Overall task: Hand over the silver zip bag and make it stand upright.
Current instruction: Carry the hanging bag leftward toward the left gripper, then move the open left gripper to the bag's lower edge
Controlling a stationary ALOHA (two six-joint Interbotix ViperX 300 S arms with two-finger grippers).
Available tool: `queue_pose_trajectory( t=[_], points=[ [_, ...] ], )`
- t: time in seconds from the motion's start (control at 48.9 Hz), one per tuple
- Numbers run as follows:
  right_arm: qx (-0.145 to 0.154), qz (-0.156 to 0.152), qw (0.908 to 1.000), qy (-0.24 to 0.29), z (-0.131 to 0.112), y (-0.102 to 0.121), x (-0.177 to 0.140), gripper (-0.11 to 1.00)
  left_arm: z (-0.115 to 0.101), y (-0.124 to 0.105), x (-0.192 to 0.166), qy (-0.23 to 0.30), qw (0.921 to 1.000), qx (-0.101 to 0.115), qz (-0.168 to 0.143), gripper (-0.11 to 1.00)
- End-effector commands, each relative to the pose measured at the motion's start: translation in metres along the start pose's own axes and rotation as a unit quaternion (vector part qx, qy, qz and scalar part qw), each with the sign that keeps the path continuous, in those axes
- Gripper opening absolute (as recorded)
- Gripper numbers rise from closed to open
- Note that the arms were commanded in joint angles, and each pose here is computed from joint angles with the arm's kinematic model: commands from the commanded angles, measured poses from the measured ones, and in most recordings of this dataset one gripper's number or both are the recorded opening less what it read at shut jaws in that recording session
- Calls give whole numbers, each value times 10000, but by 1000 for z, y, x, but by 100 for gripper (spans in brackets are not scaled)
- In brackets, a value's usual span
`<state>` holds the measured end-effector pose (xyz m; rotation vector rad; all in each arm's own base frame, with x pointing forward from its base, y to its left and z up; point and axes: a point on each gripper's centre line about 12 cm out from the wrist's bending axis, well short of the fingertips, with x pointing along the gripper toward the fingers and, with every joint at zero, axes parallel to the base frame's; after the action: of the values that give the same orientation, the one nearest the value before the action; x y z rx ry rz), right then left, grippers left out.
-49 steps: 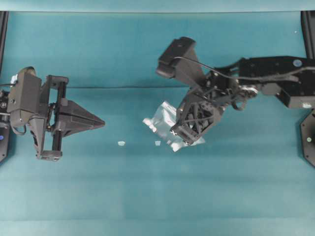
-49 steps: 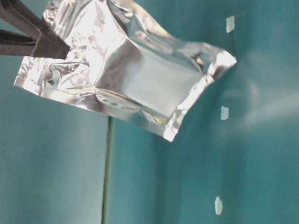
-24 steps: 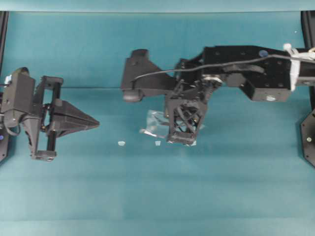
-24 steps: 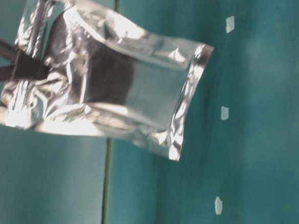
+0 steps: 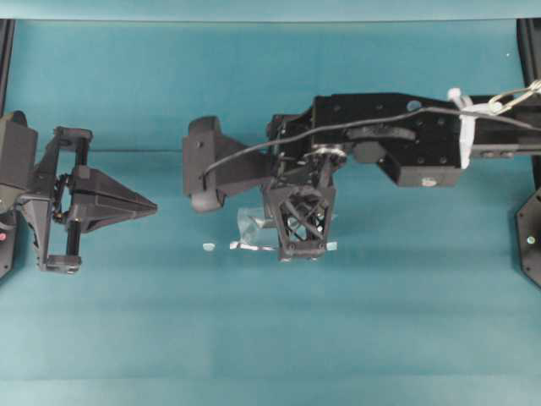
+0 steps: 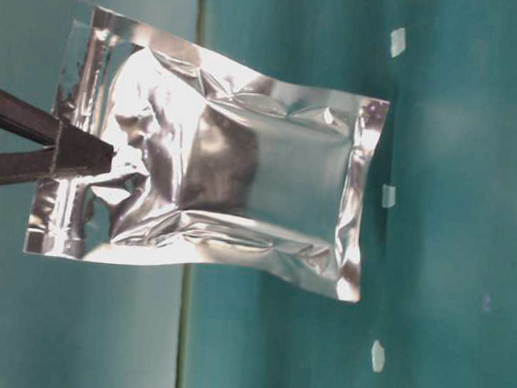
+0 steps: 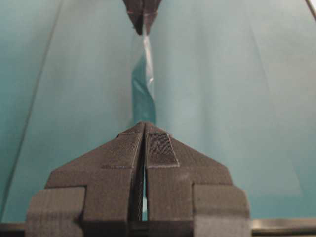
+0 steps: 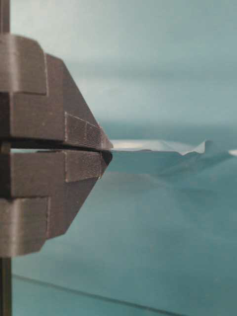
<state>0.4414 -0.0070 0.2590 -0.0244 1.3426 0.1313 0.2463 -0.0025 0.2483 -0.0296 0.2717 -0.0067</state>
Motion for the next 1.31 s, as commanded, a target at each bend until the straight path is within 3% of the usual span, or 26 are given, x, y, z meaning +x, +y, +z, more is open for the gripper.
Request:
queue_pose_trajectory(
  t=[0.0,0.634,0.859,0.982,1.207,1.288],
  points=[
    [-132,-27,9998,-125,4,2,-9,-3,5,0,1,-77,10000,13,3,-8],
    [-505,-308,9980,230,13,0,5,-3,0,12,0,31,9997,-72,229,-8],
    [-521,-312,9980,200,15,1,9,-3,-13,12,3,214,9986,-424,248,0],
    [-532,-323,9979,164,16,1,9,-3,-20,13,5,263,9976,-594,254,15],
    [-580,-326,9977,151,16,3,10,-3,-39,14,16,406,9964,-693,269,80],
    [-598,-331,9976,145,16,5,10,-3,-46,14,23,467,9961,-696,271,96]
  ],
)
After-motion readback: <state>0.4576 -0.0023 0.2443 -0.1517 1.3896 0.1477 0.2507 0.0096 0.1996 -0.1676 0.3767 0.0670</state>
